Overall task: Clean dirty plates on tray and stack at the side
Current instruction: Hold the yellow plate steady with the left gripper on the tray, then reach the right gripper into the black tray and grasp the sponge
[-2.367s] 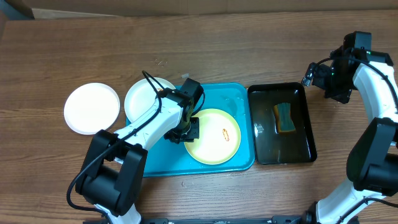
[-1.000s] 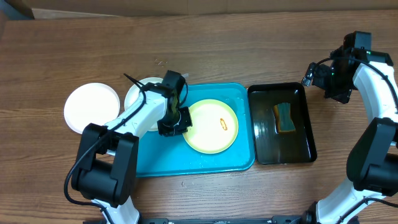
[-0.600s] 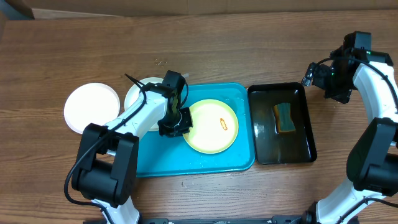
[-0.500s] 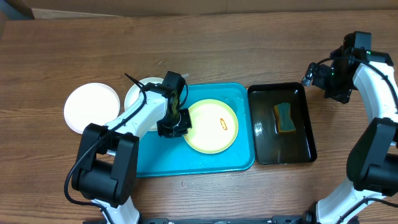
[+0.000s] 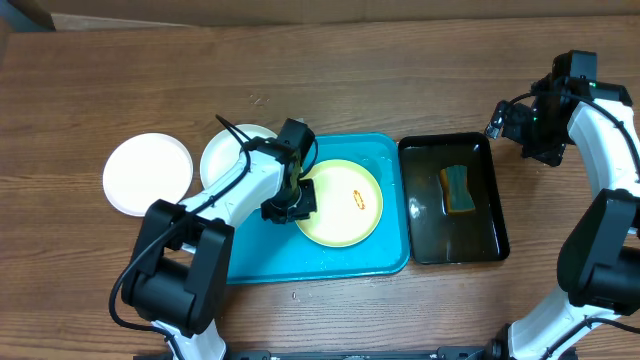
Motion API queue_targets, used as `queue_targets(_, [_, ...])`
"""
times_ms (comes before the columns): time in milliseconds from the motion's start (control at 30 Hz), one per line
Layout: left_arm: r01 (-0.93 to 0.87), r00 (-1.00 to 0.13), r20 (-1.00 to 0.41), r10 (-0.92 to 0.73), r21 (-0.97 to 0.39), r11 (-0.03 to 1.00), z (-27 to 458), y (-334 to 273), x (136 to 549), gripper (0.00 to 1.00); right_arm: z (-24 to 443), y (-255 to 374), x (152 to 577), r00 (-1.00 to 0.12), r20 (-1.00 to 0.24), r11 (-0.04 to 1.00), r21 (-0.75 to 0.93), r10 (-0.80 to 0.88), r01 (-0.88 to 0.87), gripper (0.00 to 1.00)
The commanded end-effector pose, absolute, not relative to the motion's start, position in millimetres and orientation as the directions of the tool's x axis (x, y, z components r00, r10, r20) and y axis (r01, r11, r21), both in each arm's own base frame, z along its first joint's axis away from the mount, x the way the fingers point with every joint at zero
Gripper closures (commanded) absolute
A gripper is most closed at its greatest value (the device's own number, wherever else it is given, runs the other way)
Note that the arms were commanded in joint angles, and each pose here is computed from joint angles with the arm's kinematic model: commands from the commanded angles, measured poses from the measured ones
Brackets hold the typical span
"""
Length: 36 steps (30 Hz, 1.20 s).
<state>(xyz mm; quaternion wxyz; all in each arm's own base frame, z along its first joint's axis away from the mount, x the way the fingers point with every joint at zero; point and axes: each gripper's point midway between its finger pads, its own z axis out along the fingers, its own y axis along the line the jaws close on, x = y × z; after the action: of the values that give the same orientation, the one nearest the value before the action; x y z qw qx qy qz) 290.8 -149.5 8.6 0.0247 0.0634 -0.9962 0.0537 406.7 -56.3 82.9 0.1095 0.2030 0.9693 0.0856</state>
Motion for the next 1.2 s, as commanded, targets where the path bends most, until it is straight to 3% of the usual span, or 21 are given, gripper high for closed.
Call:
queue_targets(0, [-0.087,-0.996,0.036,-0.084,-0.078,0.993,6,-148,295,0.71,87,-57,410,-0.891,-0.192,0.904,0.213,0.411,0.371,0.00])
queue_targets(233, [-0.080,-0.996,0.037,-0.078,-0.077,0.994,6,-148,295,0.67,87,-56,410,-0.891,-0.191,0.903,0.217,0.412,0.371,0.00])
queue_targets(400, [-0.080,-0.996,0.037,-0.078,-0.077,0.994,6,-148,295,0.67,97,-14,390,-0.934,-0.059,0.863,0.406,0.353,0.301,0.00])
queue_targets(433, [-0.080,-0.996,0.036,-0.078,-0.078,0.994,6,-148,295,0.67,99,-11,387,-0.938,-0.043,0.860,0.417,0.343,0.295,0.07])
queue_targets(467, [-0.080,-0.996,0.034,-0.078,-0.079,0.994,6,-148,295,0.67,103,-9,376,-0.940,0.006,0.855,0.412,0.342,0.314,0.21])
queue_targets(700, [-0.080,-0.996,0.034,-0.077,-0.080,0.994,6,-149,295,0.67,111,-5,334,-0.948,0.107,0.911,0.264,0.298,0.316,0.25])
queue_targets(933, [-0.080,-0.996,0.033,-0.078,-0.085,0.993,6,-150,296,0.67,87,10,307,-0.946,0.180,0.952,0.098,0.271,0.292,0.29])
queue_targets(1167, [-0.079,-0.996,0.036,-0.076,-0.089,0.993,6,-150,295,0.66,45,22,314,-0.978,0.058,0.977,-0.084,0.201,0.196,0.29])
